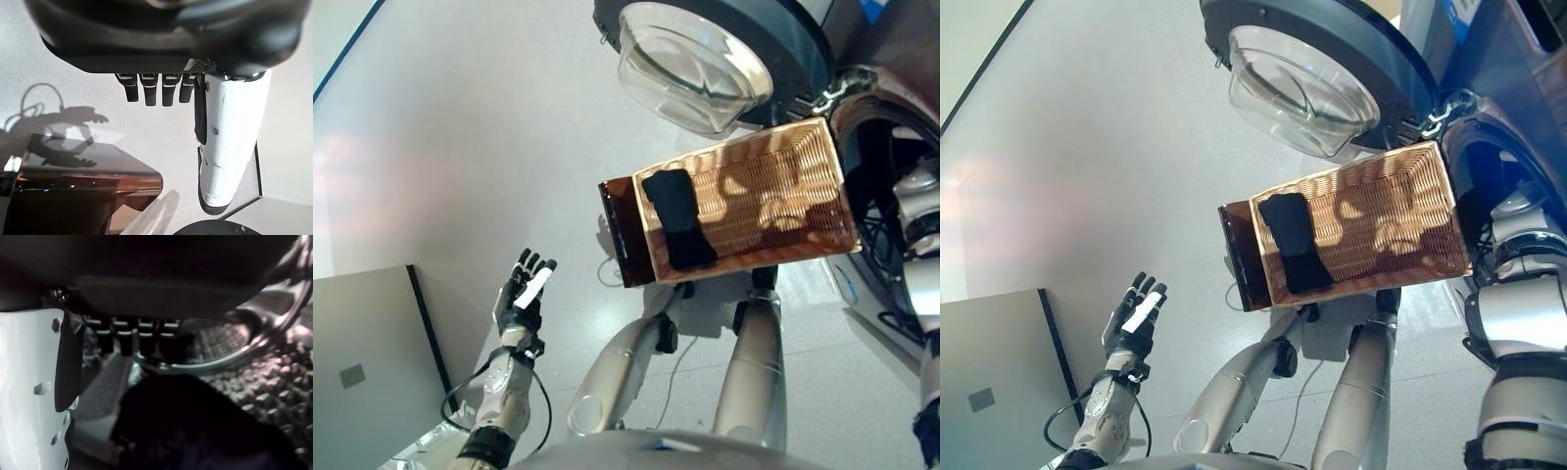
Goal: Pick up the clothes and place them into the washing machine
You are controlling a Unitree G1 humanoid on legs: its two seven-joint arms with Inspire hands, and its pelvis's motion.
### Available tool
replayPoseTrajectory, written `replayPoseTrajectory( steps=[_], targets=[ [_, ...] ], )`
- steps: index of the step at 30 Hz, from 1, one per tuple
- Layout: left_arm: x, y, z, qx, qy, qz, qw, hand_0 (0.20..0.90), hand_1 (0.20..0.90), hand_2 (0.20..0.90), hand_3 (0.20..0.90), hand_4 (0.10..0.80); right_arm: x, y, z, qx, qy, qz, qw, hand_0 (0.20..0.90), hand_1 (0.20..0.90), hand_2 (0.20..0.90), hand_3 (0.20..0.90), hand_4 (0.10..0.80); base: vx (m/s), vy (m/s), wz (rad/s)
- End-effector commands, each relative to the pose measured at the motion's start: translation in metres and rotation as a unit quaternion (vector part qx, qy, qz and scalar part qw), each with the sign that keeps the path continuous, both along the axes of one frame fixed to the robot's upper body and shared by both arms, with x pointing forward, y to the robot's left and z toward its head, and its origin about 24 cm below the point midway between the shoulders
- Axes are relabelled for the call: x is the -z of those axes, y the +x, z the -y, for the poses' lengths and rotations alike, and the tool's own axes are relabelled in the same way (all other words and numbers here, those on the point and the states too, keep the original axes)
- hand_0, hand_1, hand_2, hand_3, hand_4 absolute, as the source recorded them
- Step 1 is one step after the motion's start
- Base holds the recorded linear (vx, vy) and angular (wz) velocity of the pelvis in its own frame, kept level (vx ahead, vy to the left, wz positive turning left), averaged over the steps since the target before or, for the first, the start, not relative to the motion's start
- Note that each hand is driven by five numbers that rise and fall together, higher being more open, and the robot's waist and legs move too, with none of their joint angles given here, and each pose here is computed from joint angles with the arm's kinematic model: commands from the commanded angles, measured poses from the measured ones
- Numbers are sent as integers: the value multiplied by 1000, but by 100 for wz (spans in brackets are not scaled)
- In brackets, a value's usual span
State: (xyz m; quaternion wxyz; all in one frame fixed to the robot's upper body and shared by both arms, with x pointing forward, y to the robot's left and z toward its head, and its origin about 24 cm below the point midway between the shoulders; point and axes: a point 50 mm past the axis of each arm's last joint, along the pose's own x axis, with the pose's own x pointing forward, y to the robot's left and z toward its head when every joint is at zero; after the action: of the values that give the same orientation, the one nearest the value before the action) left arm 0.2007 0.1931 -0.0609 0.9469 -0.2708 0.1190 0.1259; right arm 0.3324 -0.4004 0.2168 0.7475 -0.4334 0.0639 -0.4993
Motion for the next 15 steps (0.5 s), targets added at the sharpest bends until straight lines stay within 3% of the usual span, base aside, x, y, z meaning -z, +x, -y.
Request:
replayPoseTrajectory(
  steps=[1, 7, 10, 13, 15],
  targets=[
    [-9, 0, -23, -40, 27, 26, 998, 900, 900, 900, 900, 800, -132, -29, 12, 21, -143, 126, 981, 900, 900, 900, 900, 800, 0, 0, 0],
    [-9, 2, -25, -55, 25, 28, 998, 900, 900, 900, 900, 800, -127, -21, 6, 2, -126, 136, 983, 900, 900, 900, 900, 800, 4, 11, 0],
    [-8, 3, -23, -59, 17, 27, 998, 900, 900, 900, 900, 800, -108, -12, 3, -90, 55, 286, 952, 900, 900, 900, 900, 800, 2, -1, 1],
    [-7, 2, -23, -54, 19, 25, 998, 900, 900, 900, 900, 800, -84, -10, 6, -111, 136, 333, 926, 900, 900, 900, 900, 800, 9, 0, 6],
    [-6, 2, -19, -51, 12, 26, 998, 900, 900, 900, 900, 800, -43, -10, 12, -107, 251, 385, 882, 900, 900, 900, 900, 800, 20, 11, 7]
  ],
)
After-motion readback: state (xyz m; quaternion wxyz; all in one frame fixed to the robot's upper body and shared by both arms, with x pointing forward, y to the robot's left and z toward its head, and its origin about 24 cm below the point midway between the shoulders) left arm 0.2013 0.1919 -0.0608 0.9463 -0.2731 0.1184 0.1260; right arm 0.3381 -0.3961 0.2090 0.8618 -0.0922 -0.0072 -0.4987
